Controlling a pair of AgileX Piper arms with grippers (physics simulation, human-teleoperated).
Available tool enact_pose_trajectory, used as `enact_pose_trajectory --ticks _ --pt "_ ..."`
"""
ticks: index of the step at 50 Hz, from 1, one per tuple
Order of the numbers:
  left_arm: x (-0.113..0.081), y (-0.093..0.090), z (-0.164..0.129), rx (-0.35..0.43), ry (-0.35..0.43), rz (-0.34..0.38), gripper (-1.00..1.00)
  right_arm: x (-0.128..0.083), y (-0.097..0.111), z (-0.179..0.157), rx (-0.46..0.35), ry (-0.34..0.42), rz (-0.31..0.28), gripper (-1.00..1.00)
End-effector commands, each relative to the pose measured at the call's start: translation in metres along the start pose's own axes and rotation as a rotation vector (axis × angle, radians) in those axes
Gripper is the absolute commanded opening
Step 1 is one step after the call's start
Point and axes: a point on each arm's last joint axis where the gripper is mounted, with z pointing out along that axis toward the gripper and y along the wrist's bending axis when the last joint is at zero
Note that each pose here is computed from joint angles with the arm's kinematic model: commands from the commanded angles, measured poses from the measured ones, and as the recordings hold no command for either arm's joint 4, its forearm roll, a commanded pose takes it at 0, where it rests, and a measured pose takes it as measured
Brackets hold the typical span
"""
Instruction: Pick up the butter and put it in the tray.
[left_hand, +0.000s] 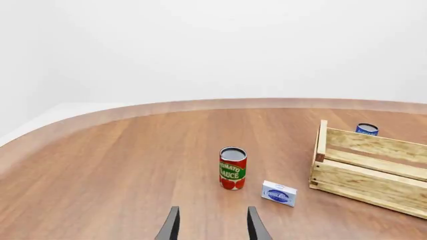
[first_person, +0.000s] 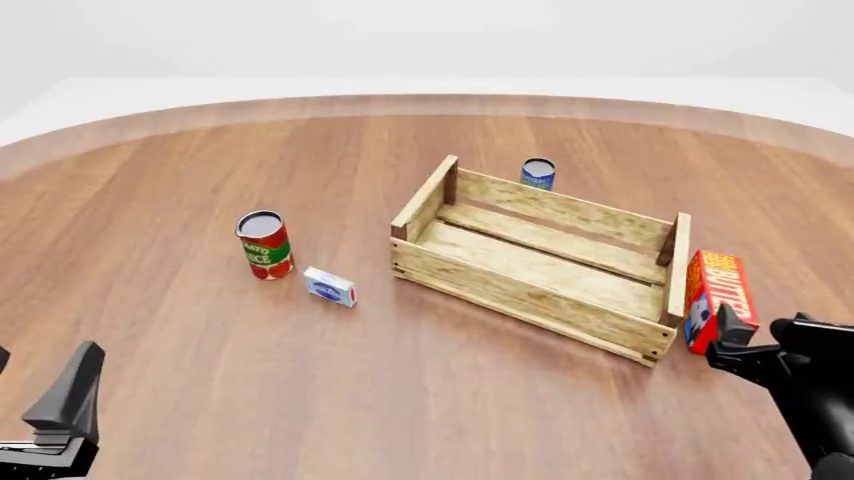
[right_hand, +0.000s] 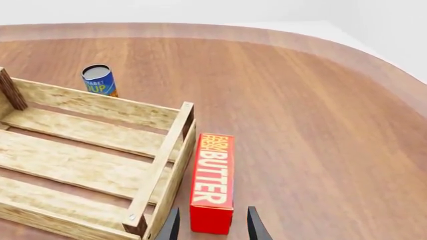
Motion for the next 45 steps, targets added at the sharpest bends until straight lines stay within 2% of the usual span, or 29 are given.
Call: enact_pose_trajectory --ticks 1,45 --pt "0.0 0.0 0.0 0.0 0.0 0.0 1.0 0.004 -0.001 0.007 0.004 0.012 -0.003 1.0" --pt "0.0 0.0 0.0 0.0 0.0 0.0 1.0 0.016 0.0 0.028 0.002 0.046 -0.006 1.0"
